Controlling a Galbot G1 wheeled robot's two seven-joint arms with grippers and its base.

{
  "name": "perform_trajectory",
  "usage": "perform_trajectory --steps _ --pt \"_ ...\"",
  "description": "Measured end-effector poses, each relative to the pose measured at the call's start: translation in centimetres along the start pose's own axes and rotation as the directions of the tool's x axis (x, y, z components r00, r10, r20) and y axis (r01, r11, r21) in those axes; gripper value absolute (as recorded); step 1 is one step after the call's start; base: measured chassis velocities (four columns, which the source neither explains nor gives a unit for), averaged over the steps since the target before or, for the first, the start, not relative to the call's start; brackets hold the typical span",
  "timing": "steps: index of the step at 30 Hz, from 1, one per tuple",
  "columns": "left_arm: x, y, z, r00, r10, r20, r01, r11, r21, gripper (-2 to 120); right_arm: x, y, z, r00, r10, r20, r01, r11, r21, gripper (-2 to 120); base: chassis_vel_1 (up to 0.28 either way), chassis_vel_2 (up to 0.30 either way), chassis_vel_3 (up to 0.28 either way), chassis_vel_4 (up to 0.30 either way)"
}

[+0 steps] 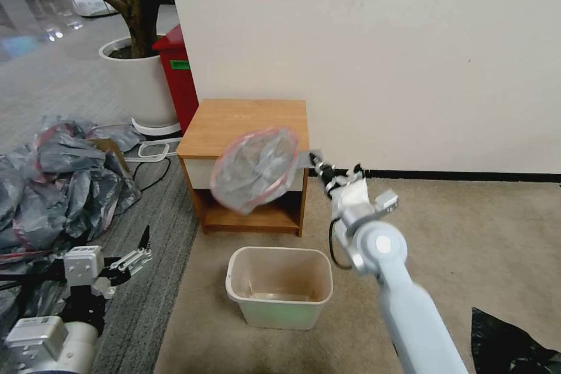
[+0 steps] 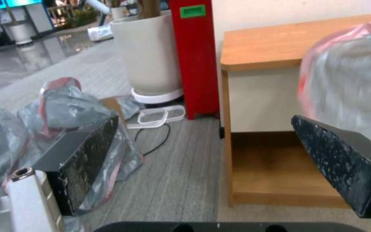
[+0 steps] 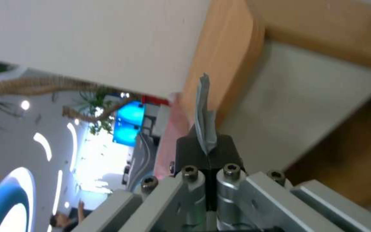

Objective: Pick up the garbage bag from the table and place it over the trash can.

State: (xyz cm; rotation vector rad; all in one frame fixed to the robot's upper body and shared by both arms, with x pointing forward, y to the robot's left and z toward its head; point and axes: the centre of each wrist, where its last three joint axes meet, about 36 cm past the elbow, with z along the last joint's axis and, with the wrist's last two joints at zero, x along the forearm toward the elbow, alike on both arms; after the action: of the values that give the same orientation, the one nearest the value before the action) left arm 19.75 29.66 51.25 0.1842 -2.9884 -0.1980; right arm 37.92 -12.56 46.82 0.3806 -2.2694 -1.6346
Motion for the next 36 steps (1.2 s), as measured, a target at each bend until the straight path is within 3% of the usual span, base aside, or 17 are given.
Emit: perform_trajectory --steps 6,12,19,29,36 --pt "0.0 -0.4 0.1 1.0 0.012 -0.003 -0.012 1.0 0.012 100 2.8 1.2 3.1 0.997 0.029 -0.069 -0.028 0.999 0.017 0 0.0 0.0 0.0 0.0" --pt "-0.2 -0.5 0.0 1.0 0.022 0.005 -0.022 1.0 0.009 100 6.0 -0.7 4.7 0.984 0.129 -0.119 -0.121 0.99 0.07 0 0.0 0.0 0.0 0.0" --pt "-0.2 -1.2 0.2 1.0 0.026 0.004 -0.027 1.0 0.016 100 8.8 -2.6 4.8 0.969 0.22 -0.111 -0.207 0.971 0.118 0 0.0 0.0 0.0 0.0" --pt "-0.2 -1.6 0.2 0.999 0.032 -0.001 -0.032 0.999 0.013 100 10.6 -4.0 5.2 0.953 0.281 -0.109 -0.265 0.953 0.145 0 0.0 0.0 0.0 0.0" --pt "-0.2 -1.7 0.3 0.999 0.036 -0.007 -0.036 0.999 0.016 100 11.2 -4.3 5.1 0.948 0.299 -0.113 -0.28 0.947 0.157 18 0.0 0.0 0.0 0.0"
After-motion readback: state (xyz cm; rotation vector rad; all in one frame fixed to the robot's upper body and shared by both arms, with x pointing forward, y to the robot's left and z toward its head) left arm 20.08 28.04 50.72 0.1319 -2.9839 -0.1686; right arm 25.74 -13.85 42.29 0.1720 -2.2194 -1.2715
